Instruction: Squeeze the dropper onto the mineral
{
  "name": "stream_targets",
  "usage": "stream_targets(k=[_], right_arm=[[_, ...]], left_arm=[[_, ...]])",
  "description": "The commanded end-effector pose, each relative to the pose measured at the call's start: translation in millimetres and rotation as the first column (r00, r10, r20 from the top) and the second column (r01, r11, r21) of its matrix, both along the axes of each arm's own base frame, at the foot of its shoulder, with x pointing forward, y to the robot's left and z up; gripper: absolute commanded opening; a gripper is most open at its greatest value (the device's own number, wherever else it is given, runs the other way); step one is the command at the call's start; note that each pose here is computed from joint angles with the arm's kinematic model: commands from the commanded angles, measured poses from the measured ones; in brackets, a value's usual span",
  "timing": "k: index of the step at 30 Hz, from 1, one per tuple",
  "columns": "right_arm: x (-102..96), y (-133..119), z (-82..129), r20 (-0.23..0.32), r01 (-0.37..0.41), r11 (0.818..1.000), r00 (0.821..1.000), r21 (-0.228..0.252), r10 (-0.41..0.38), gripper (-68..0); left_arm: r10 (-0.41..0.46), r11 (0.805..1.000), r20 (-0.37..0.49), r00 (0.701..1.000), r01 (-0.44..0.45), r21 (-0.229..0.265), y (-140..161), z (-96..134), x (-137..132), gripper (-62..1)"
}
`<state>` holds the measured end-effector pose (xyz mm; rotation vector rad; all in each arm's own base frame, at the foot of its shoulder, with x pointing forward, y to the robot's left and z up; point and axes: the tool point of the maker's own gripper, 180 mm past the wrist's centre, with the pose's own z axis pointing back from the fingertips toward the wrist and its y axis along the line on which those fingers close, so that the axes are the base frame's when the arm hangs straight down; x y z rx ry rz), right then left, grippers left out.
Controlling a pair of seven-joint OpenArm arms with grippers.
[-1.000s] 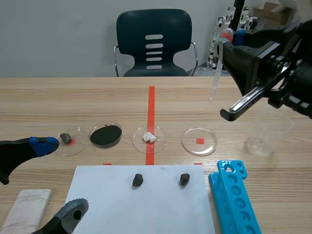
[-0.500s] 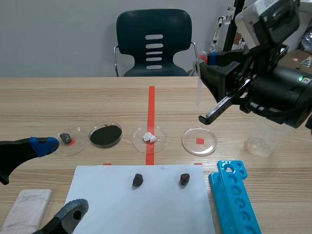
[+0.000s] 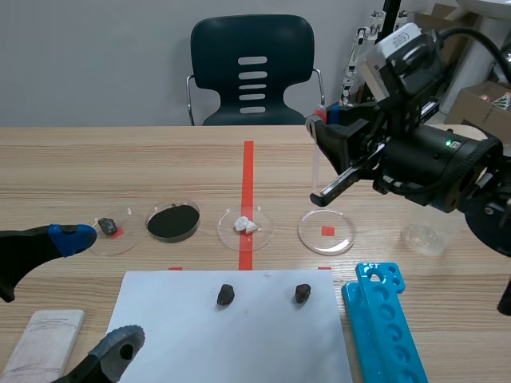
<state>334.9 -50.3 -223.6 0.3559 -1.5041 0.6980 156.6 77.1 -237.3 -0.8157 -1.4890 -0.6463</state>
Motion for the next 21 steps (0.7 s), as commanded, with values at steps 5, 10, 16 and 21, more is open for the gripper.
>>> stream_targets(k=[5, 10, 16, 21], right_arm=[[14.3, 4, 11, 0.04, 0.003, 0.999, 0.999, 0.038, -0.005, -61.1], [26.2, 4, 4, 0.028, 0.018, 0.998, 0.999, 0.056, -0.02, -61.1], [39.7, 9, 7, 0.048, 0.027, 0.995, 0.998, 0.1, -0.032, -61.1], [50.2, 15, 12, 0.053, 0.035, 0.99, 0.998, 0.133, -0.043, -61.1]], left_arm=[[0.004, 1.0, 0.014, 1.0, -0.004, -0.027, -1, 7, 1, 1.4], [0.004, 1.0, 0.014, 1.0, -0.004, -0.027, -1, 7, 1, 1.4], [0.004, 1.0, 0.014, 1.0, -0.004, -0.027, -1, 7, 1, 1.4], [0.004, 1.0, 0.014, 1.0, -0.004, -0.027, -1, 7, 1, 1.4]])
